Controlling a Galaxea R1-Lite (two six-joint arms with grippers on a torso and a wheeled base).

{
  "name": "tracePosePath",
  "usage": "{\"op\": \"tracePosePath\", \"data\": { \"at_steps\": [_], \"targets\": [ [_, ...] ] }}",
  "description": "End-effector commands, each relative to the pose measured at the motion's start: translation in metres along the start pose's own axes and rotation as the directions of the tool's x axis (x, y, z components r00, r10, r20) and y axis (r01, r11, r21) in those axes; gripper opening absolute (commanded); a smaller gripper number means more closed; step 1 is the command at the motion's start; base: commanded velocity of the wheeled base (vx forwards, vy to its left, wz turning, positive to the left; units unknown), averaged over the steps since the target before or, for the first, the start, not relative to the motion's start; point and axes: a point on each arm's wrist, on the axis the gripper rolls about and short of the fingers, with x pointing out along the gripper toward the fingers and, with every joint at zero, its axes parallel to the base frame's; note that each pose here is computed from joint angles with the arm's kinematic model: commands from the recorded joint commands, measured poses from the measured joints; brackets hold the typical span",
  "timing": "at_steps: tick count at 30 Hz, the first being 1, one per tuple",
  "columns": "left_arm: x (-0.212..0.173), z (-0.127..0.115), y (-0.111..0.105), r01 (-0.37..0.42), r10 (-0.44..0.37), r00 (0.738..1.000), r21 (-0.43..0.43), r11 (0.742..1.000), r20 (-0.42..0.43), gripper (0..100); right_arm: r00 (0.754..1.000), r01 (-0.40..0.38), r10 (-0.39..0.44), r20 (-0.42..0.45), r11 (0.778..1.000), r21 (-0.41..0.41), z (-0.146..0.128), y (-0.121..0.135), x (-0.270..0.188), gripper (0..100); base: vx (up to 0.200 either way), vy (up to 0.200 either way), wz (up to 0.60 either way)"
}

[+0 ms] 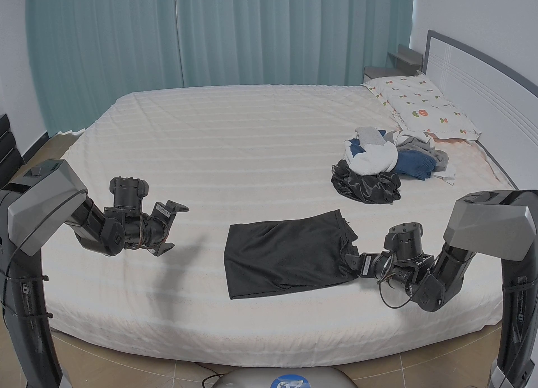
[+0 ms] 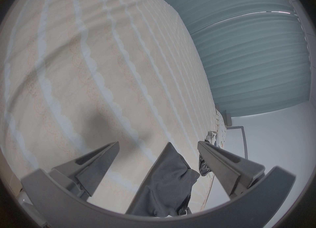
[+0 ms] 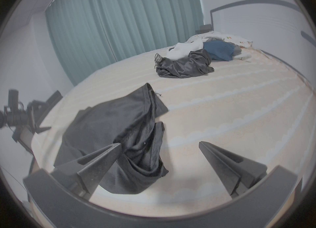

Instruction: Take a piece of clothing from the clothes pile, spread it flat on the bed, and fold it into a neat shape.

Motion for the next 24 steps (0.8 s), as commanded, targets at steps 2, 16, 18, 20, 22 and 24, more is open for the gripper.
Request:
{"op": "tracePosePath", "data": {
  "at_steps": [2,16,18,20,22,24],
  "targets": [
    [0.0,0.0,0.001,-0.001,0.001,1.0,0.0,1.0,0.0,100,0.995,-0.075,0.065,0.08,0.989,0.13,0.032,-0.007,-0.005,100,0.2,0.0,0.0],
    [0.001,-0.004,0.005,-0.017,0.017,1.0,0.024,1.0,-0.011,100,0.976,-0.219,0.209,0.064,0.934,0.282,0.038,-0.007,0.058,100,0.086,0.0,0.0],
    [0.001,-0.004,0.005,-0.018,0.018,1.0,0.027,0.999,-0.011,100,0.973,-0.229,0.216,0.076,0.933,0.279,0.035,-0.005,0.076,100,0.0,0.0,0.0],
    [0.001,-0.004,0.005,-0.019,0.019,1.0,0.027,0.999,-0.01,100,0.971,-0.238,0.222,0.09,0.931,0.277,0.034,-0.003,0.086,100,0.0,0.0,0.0],
    [0.001,-0.004,0.005,-0.019,0.019,1.0,0.027,0.999,-0.01,100,0.97,-0.241,0.225,0.087,0.931,0.275,0.032,-0.001,0.091,100,0.0,0.0,0.0],
    [0.001,-0.004,0.005,-0.019,0.019,1.0,0.027,0.999,-0.01,100,0.967,-0.252,0.232,0.104,0.929,0.272,0.034,0.001,0.095,100,0.0,0.0,0.0]
  ]
}}
